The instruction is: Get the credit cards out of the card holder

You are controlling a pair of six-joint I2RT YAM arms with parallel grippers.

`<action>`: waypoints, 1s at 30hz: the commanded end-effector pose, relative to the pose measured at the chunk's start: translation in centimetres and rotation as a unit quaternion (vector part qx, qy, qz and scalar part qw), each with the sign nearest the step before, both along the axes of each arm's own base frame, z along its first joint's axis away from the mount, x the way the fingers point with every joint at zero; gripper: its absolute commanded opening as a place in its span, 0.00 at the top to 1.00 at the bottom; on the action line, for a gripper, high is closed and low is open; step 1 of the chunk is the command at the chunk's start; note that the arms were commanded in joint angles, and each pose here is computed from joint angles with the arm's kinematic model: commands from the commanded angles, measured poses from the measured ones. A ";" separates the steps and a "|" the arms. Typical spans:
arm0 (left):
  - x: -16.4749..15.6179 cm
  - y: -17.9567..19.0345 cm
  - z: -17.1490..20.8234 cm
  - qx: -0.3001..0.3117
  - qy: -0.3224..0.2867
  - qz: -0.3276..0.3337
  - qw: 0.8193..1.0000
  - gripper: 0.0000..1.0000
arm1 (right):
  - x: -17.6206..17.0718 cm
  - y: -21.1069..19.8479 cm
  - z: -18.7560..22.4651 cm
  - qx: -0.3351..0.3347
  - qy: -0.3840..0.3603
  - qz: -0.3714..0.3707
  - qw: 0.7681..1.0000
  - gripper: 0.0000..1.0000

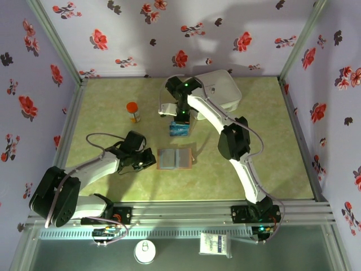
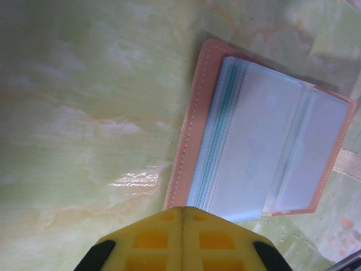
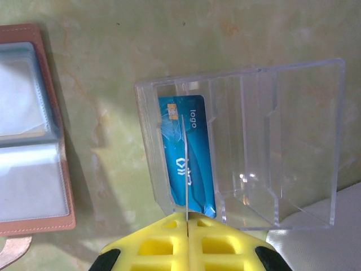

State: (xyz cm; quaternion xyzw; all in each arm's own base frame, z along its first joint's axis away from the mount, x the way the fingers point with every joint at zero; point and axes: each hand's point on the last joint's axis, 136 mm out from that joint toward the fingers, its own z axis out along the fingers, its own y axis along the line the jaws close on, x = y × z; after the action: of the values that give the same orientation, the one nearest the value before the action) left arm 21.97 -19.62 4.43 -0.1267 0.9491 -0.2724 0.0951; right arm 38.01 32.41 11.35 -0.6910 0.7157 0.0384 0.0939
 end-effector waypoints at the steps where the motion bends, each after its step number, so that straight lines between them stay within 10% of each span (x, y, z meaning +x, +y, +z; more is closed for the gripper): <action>1: 0.3 0.4 -0.2 0.012 0.007 0.005 1.000 0.98 | 0.8 0.2 -0.6 -0.002 -0.012 0.035 0.999 1.00; 20: 0.8 0.1 -0.4 0.017 0.005 -0.001 1.000 0.98 | 1.3 0.0 0.3 0.002 -0.027 0.007 1.000 0.83; 30: 1.9 -0.6 0.0 0.008 -0.002 -0.009 1.000 0.98 | 2.7 0.3 2.4 0.081 -0.082 -0.147 0.982 0.82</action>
State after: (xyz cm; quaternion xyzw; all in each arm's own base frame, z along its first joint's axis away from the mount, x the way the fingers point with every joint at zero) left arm 22.83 -19.91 3.85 -0.1244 0.9533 -0.2615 0.0859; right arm 38.95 32.26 10.59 -0.6316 0.7618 0.0244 0.1420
